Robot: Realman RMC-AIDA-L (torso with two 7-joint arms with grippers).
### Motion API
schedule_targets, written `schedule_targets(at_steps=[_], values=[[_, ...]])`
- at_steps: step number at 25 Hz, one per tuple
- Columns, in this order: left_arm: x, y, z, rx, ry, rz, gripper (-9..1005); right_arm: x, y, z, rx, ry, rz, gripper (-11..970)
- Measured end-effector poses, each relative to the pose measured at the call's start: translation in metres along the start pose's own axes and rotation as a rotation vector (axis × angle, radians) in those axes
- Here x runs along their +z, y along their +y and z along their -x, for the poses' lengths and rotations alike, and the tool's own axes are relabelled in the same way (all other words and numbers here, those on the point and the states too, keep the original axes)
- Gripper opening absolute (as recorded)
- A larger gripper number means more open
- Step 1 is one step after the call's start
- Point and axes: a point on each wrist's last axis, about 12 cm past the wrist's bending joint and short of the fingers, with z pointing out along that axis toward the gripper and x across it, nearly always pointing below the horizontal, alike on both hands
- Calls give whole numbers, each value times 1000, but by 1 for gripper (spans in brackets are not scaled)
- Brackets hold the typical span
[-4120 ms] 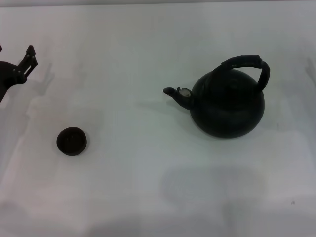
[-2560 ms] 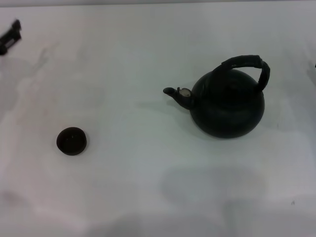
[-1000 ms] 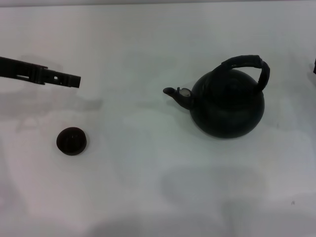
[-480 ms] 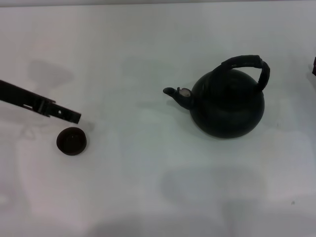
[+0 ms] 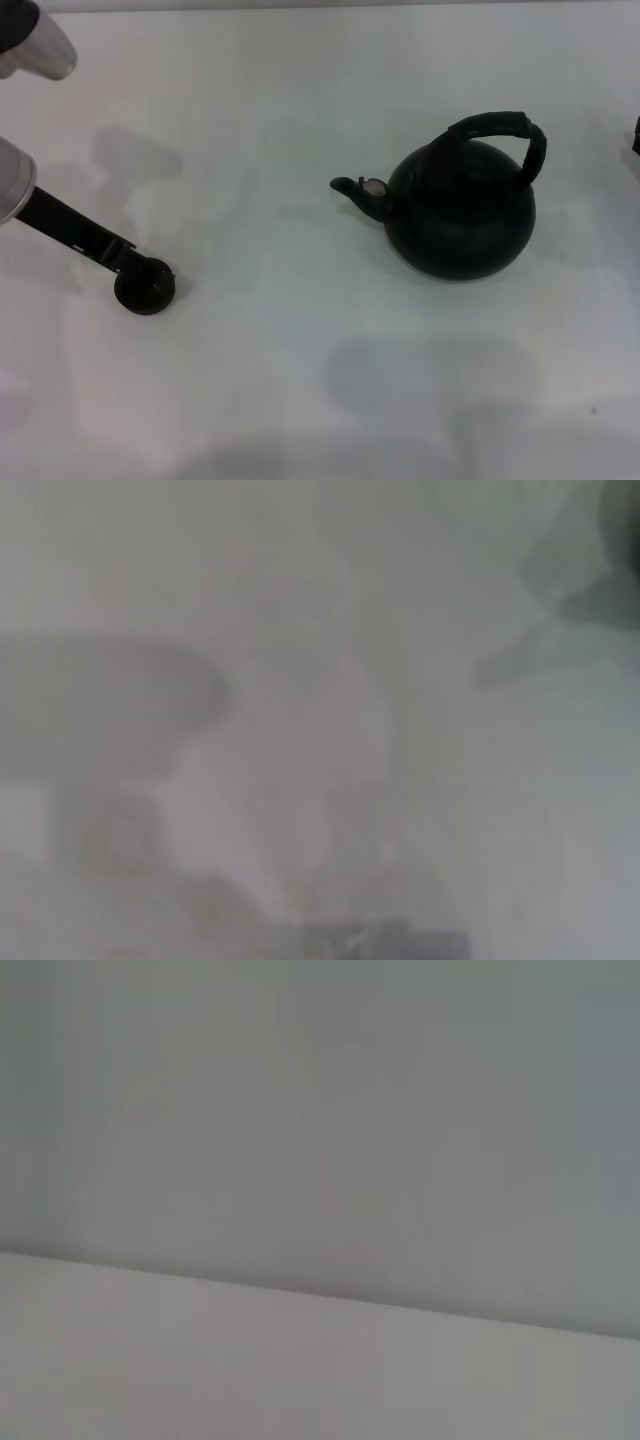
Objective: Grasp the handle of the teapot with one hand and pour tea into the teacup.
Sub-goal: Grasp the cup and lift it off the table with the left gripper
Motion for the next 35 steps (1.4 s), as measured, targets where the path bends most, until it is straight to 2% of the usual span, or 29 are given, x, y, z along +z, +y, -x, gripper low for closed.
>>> schedule_targets(at_steps=[6, 14, 35], values=[[1, -1, 3, 6, 8, 15, 872, 0, 0, 0, 1, -2, 0, 819], [12, -9, 7, 36, 63, 39, 873, 0, 0, 0, 0, -4, 2, 818], [23, -8, 10, 28, 99, 49, 866, -1, 0, 0, 1, -6, 2, 813]])
